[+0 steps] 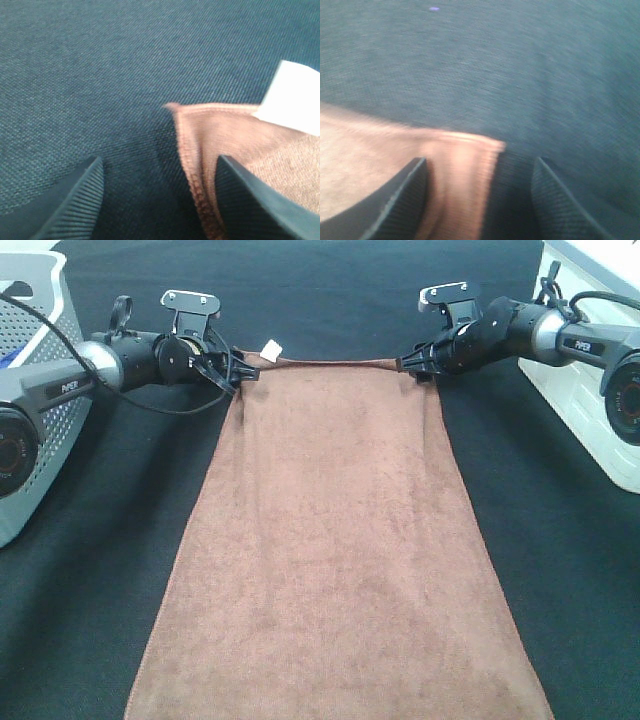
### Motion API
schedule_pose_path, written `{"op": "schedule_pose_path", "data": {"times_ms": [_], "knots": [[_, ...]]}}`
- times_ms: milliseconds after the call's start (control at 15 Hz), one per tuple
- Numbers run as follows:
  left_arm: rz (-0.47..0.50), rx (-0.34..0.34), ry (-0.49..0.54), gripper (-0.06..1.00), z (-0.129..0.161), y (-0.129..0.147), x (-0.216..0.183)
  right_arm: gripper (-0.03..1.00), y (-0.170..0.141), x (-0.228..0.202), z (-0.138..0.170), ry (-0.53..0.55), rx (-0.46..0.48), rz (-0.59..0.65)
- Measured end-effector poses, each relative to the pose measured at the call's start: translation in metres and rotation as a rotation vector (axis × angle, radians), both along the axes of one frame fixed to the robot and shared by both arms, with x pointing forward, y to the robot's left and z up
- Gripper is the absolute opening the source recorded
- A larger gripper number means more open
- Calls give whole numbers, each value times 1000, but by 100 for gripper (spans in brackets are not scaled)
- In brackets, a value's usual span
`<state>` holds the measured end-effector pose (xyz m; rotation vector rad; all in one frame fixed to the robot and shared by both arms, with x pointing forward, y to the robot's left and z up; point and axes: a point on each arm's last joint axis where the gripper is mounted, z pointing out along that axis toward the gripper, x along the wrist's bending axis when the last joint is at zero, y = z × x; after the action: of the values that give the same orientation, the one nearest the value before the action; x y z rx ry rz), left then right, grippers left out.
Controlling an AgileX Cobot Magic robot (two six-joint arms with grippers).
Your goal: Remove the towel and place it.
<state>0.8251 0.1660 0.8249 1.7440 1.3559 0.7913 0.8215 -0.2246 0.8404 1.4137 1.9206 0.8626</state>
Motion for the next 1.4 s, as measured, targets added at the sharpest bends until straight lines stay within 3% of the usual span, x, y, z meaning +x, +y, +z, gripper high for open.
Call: {"op": "schedule_pose_path", "data": {"times_ms": [333,667,867,1000,1200,1400], "knots": [[6,-7,-1,61,6,2,1,59,-3,-1,8,32,95,-40],[22,-42,-38,61,33,5,4,59,8,2,60,-63,198,-47],[19,-46,-6,61,48,3,1,59,11,-3,74,-18,210,-20],[11,-43,28,64,78,3,-3,61,13,-16,115,43,183,48],[-13,-11,183,78,149,6,-26,72,10,-45,186,117,111,99],[-1,22,332,80,203,17,-56,73,-4,-81,248,195,62,43]]}}
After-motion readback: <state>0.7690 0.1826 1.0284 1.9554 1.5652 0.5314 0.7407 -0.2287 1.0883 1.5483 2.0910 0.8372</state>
